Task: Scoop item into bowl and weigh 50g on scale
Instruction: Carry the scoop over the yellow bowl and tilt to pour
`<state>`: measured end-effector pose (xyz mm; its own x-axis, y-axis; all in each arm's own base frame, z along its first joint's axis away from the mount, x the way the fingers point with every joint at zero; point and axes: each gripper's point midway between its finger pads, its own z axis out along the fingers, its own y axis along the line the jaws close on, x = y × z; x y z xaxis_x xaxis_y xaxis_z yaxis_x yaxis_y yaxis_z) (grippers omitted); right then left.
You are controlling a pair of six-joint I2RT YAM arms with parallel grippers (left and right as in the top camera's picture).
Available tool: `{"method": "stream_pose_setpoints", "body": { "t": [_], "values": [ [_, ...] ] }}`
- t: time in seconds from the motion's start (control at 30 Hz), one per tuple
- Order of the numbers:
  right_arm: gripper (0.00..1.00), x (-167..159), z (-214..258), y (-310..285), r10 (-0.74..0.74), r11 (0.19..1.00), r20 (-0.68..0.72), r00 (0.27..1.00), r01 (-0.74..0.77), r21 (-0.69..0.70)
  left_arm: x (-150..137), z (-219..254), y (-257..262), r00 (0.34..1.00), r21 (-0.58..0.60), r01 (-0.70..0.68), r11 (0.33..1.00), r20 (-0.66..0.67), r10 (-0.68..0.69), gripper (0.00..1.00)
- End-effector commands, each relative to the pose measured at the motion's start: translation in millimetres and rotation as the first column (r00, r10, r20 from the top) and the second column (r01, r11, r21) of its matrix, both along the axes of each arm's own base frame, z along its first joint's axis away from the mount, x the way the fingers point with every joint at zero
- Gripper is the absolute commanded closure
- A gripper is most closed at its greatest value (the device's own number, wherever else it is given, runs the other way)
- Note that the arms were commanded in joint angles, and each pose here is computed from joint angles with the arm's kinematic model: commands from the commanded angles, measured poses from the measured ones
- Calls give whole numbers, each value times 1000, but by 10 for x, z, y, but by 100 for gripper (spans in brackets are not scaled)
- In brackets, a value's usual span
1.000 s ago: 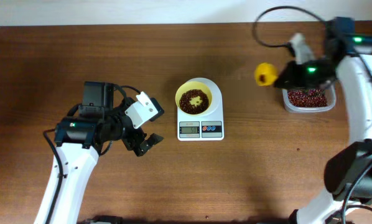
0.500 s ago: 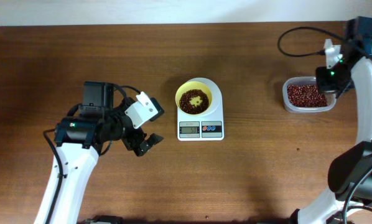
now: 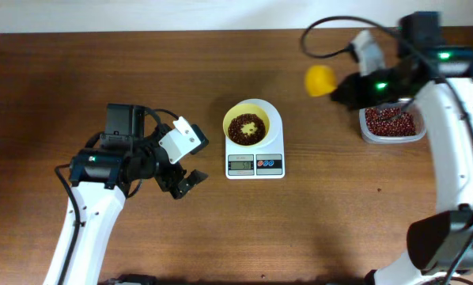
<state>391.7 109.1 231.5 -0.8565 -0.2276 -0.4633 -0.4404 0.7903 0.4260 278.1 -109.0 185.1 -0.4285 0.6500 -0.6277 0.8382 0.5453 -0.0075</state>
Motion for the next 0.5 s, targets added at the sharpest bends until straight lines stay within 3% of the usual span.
{"method": "stream_pose_setpoints", "body": {
  "t": [0.0,0.2,0.47],
  "values": [
    [96,-169,-96,549,152,987,-8,988,-152,59,-2,-6,13,1000,2,6,1000,4,-6,1],
    [96,-342,-534,1215,315,949,51,948,-314,-28,-2,-6,13,1000,2,6,1000,4,-6,1],
    [96,-236,-1096,1145,295,942,93,951,-273,-198,-2,-6,13,1000,2,5,1000,4,-5,1]
  ]
}}
